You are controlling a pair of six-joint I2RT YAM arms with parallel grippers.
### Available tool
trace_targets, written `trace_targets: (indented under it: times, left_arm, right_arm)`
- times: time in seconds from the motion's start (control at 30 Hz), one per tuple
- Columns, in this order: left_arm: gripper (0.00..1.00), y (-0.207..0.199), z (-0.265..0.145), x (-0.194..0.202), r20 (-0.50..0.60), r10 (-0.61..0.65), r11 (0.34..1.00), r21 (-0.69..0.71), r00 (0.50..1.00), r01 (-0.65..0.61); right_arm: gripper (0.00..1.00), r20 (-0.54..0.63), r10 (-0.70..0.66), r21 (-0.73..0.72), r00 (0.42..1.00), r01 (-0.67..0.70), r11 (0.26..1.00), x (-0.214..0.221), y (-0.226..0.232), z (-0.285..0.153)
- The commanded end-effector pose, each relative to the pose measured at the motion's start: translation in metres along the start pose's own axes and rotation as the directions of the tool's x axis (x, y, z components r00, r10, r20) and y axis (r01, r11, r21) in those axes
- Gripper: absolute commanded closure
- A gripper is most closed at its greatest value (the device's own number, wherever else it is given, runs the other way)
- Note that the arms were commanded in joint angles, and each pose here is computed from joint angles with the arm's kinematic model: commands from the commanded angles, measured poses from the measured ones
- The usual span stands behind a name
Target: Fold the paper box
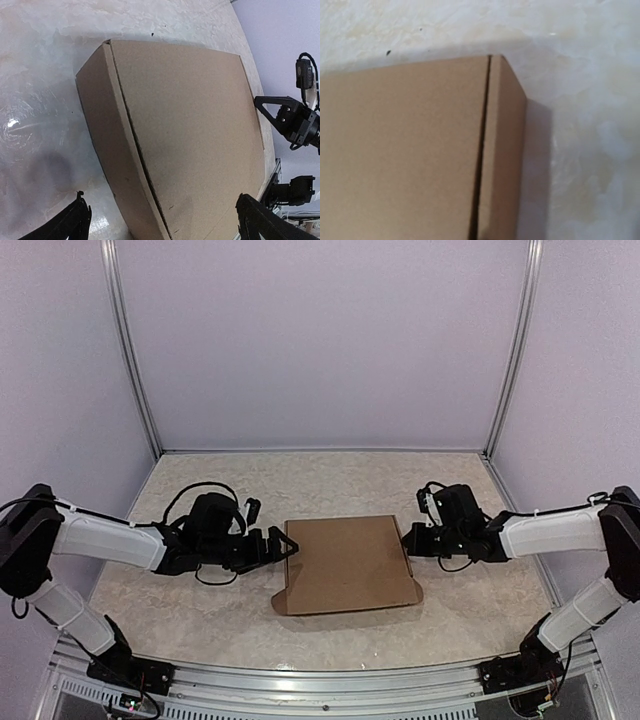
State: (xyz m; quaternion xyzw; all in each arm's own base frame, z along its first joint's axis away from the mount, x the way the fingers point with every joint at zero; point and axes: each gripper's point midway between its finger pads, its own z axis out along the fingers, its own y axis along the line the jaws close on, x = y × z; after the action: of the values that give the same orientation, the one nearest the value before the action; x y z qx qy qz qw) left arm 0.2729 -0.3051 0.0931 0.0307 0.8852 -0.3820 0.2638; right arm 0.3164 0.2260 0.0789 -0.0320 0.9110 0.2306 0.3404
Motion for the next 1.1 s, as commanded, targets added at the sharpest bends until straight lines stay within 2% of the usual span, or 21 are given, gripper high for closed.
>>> trace_targets:
  times: [0.0, 0.57, 1.07]
  left_arm:
    - [0.01, 0.005, 0.009, 0.005, -0.021, -0.088, 0.994, 0.061, 0.996, 0.089]
    - [0.01, 0.014, 0.041, 0.005, -0.083, -0.216, 0.957, 0.177, 0.973, 0.228]
    - [0.01, 0.0, 0.05, 0.007, -0.141, -0.247, 0.924, 0.265, 0.959, 0.277]
  right_arm:
    - [1.0, -0.07, 0.011, 0.081, 0.997, -0.006, 0.997, 0.027, -0.03, -0.001]
    - [1.0, -0.105, 0.016, 0.052, 0.994, -0.01, 0.999, 0.044, -0.043, -0.003]
    - [1.0, -0.125, 0.056, 0.048, 0.991, -0.05, 0.998, 0.056, -0.063, -0.002]
